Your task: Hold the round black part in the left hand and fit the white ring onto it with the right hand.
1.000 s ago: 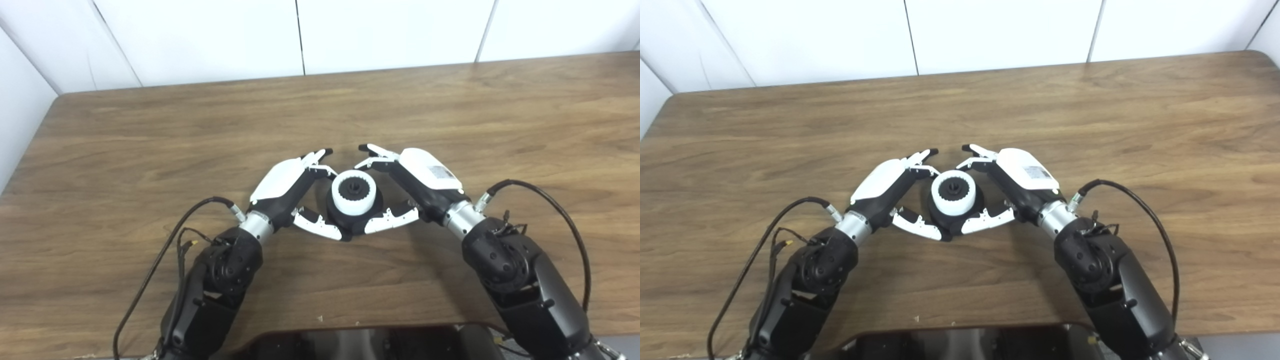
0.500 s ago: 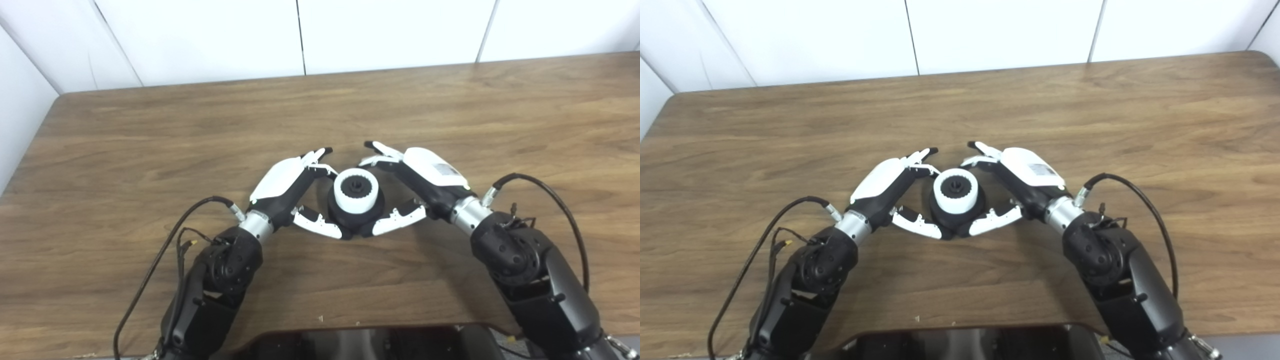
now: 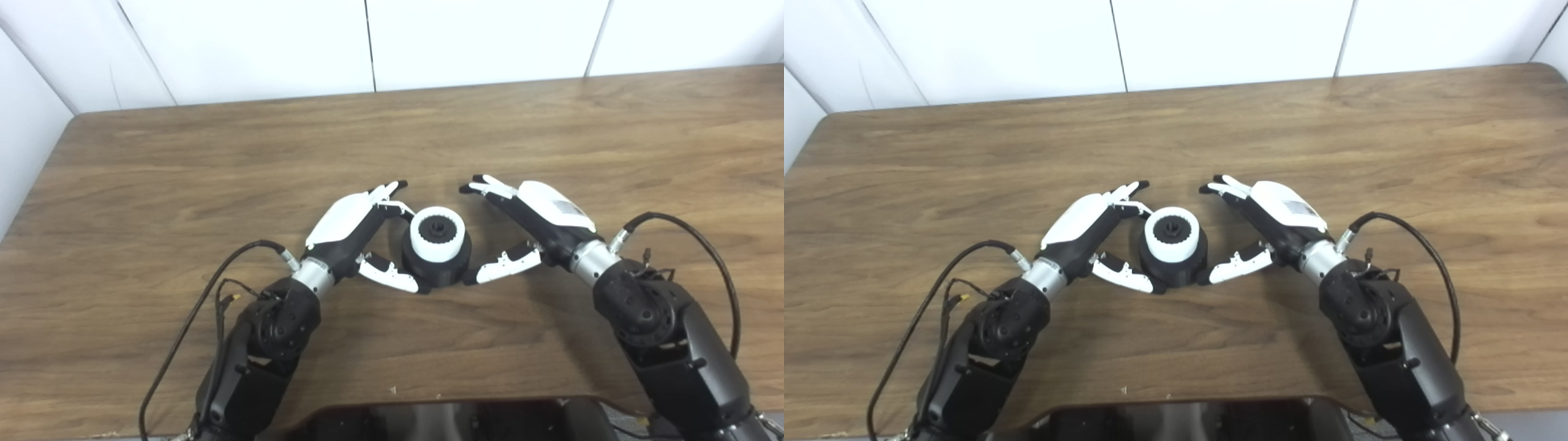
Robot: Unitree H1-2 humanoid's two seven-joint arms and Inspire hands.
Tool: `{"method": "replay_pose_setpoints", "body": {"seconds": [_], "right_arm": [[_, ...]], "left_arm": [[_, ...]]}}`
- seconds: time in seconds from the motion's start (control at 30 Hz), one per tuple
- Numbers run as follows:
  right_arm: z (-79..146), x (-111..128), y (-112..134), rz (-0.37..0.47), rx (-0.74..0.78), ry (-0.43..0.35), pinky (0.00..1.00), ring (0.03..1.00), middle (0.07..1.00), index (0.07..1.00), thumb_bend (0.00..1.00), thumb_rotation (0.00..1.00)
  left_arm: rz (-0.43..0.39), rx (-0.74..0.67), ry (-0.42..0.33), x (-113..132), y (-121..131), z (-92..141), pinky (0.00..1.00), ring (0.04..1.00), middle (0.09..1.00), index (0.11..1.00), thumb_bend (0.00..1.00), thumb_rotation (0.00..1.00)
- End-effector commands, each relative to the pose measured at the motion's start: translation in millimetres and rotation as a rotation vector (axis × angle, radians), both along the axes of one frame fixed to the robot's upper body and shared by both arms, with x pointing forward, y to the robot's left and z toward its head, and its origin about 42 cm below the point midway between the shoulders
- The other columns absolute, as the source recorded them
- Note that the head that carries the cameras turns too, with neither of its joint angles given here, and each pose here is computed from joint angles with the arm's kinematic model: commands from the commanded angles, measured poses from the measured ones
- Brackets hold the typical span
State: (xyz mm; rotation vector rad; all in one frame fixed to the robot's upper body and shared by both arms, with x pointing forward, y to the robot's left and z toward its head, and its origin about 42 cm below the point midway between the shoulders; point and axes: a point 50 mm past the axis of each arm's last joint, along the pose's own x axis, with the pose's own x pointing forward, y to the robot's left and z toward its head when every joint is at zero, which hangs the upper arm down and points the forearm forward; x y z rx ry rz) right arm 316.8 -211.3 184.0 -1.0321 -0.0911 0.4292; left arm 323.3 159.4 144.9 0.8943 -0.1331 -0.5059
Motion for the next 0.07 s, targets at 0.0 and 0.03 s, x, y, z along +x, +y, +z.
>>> {"method": "replay_pose_setpoints", "body": {"seconds": [0.0,0.03], "right_arm": [[8.3,6.4,-7.5,-0.033,-0.002,-0.036,0.91,0.943,0.978,0.913,1.00,0.46],[8.0,6.4,-8.1,-0.034,0.000,-0.037,0.90,0.940,0.977,0.911,1.00,0.46]], "left_arm": [[-0.019,-0.018,-0.097,10.4,-0.7,23.3,1.00,1.000,1.000,0.606,0.99,0.36],[-0.019,-0.019,-0.096,10.3,-0.7,23.2,1.00,1.000,1.000,0.607,0.99,0.36]]}}
